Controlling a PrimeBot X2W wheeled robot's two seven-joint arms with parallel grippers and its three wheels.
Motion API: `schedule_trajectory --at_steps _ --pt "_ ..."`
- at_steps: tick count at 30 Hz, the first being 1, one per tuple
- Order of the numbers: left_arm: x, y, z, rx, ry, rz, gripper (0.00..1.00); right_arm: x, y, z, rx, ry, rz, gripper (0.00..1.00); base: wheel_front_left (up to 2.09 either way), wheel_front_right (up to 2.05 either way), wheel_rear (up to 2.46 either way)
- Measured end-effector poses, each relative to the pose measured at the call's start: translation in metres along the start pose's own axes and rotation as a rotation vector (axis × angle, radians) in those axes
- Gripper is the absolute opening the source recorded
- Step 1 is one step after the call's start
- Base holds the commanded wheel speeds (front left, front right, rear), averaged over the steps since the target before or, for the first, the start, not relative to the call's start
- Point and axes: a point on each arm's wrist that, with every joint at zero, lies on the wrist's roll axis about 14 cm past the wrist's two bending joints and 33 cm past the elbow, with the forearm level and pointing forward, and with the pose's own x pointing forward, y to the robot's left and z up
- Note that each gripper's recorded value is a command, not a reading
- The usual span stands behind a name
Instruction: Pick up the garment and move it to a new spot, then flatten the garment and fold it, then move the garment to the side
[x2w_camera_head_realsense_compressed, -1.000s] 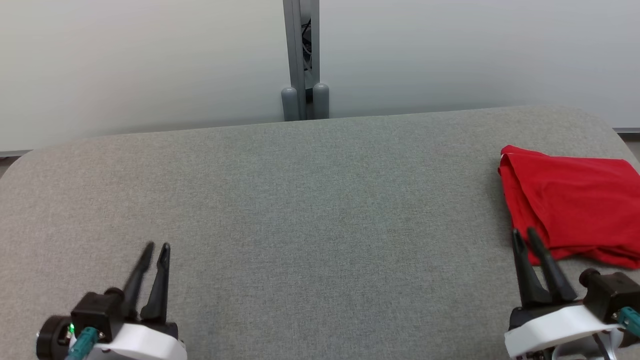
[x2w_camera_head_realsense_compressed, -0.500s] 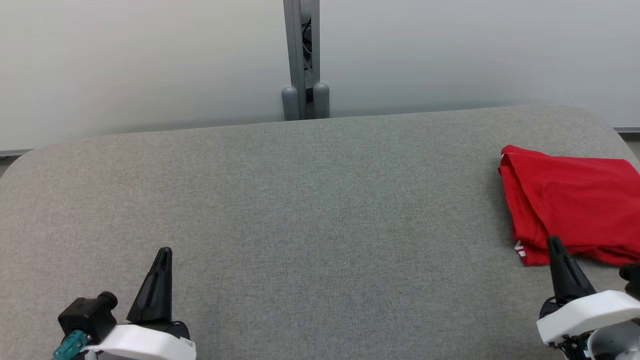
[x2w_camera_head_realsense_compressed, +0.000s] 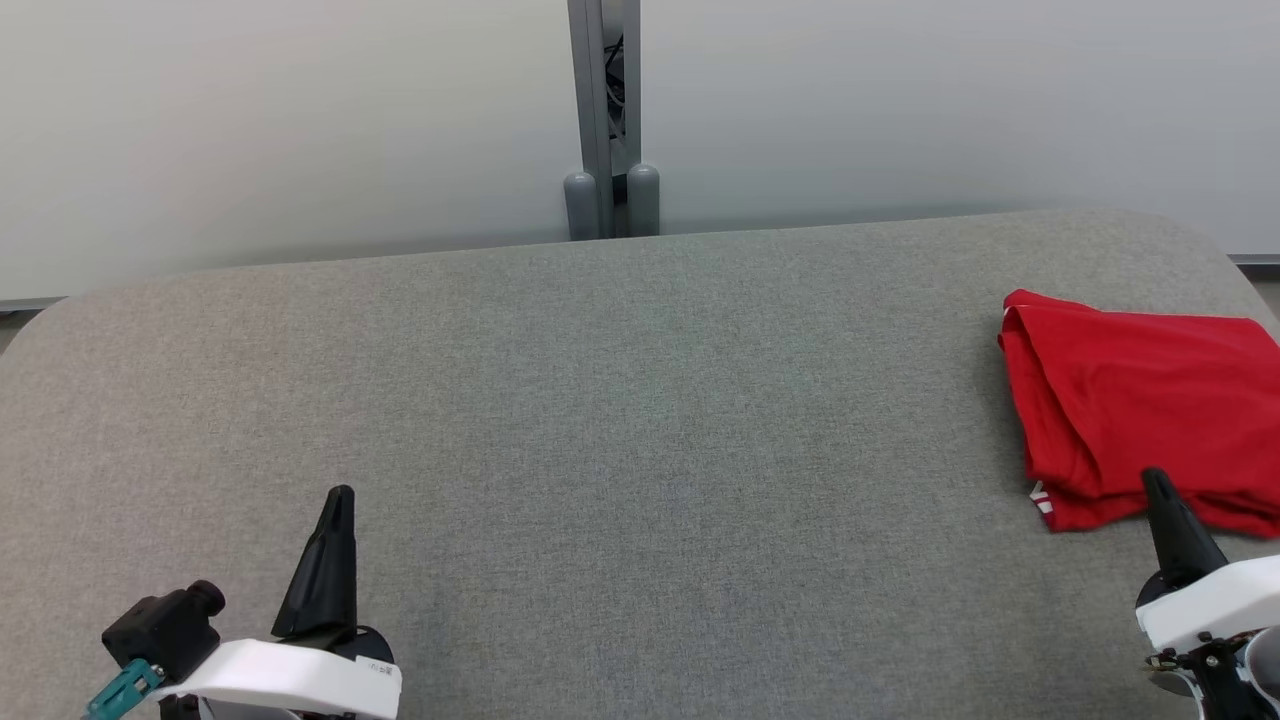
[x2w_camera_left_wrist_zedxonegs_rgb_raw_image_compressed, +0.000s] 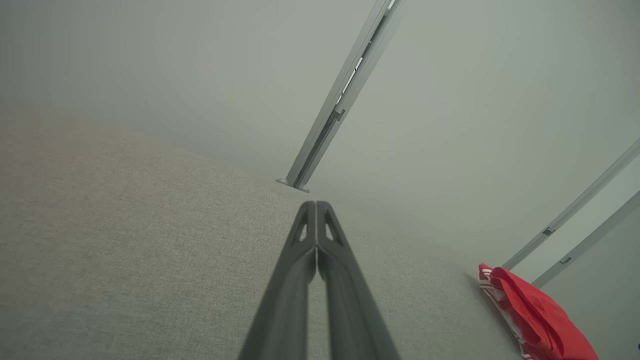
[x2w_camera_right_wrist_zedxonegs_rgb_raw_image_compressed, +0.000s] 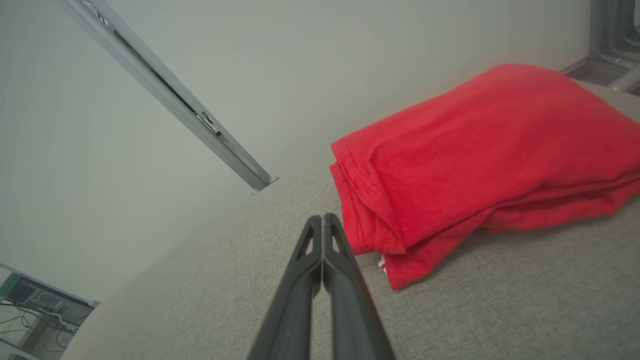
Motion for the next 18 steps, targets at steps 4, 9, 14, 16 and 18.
schedule_trajectory --at_steps 4,9,14,16,18 --pt "0.000 0.000 -0.001 -0.061 -0.002 0.007 0.00 0.001 -0.008 0.001 0.057 0.016 -0.017 0.00 0.00 0.00 0.00" --pt "0.002 -0.003 -0.002 -0.137 -0.010 0.011 0.00 0.003 -0.014 0.003 0.130 0.029 -0.027 0.00 0.00 0.00 0.00" --pt "0.004 -0.006 -0.002 -0.209 -0.016 0.010 0.00 0.005 -0.018 0.008 0.196 0.035 -0.029 0.00 0.00 0.00 0.00" --pt "0.004 -0.006 -0.002 -0.238 -0.018 0.015 0.00 0.005 -0.022 0.008 0.224 0.042 -0.035 0.00 0.00 0.00 0.00" --pt "0.004 -0.007 -0.003 -0.263 -0.019 0.016 0.00 0.006 -0.022 0.010 0.248 0.044 -0.031 0.00 0.00 0.00 0.00"
